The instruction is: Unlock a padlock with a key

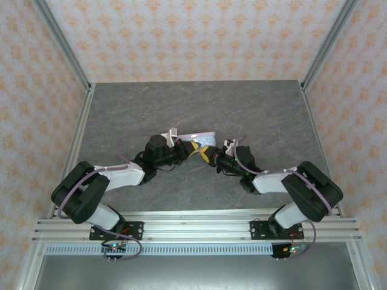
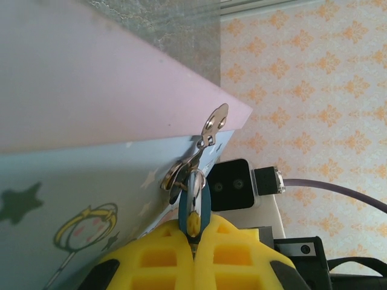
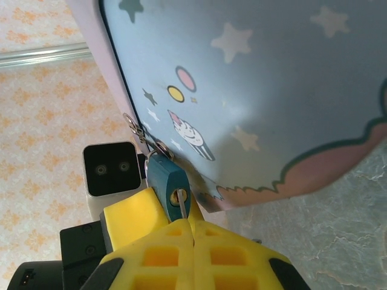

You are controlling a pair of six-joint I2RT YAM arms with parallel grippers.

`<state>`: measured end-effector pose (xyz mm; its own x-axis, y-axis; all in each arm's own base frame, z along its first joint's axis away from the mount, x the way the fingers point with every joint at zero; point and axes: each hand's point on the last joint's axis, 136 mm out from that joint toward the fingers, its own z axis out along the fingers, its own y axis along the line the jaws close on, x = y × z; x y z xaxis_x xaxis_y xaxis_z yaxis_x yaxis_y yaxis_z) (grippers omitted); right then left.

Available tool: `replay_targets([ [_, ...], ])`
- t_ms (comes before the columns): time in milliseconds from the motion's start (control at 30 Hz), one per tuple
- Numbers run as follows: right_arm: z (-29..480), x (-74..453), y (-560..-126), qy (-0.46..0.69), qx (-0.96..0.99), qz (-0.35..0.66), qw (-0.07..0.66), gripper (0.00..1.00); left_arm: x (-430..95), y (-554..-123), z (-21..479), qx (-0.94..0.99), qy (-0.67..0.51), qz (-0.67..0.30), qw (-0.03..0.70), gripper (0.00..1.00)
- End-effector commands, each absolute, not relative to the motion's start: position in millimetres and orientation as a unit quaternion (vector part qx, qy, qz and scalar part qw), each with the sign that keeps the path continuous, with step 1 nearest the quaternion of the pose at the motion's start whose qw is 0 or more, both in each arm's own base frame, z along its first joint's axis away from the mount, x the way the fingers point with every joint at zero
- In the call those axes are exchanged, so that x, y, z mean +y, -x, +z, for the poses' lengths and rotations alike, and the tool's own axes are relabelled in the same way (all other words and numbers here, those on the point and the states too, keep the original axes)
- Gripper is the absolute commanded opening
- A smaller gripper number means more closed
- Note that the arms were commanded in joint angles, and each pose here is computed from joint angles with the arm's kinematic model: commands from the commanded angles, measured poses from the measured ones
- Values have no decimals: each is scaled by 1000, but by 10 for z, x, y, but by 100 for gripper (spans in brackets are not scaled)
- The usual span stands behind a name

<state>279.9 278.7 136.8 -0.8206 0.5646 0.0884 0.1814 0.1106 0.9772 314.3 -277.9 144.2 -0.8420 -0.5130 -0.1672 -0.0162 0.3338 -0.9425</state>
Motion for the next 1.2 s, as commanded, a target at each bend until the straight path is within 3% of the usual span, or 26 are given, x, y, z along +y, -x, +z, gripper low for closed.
replay_targets([
  [0,1145,2625,-2794,-269,752,579,161,0,-2886,-3013,1717,768,123,-583,234,0],
  [367,986,2496,-2812,-264,767,563,159,0,-2842,-3042,1664,772,135,-575,235,0],
  [1167,1469,2675,-2578,-80,755,629,168,0,-2811,-3067,1669,772,141,-573,236,0],
])
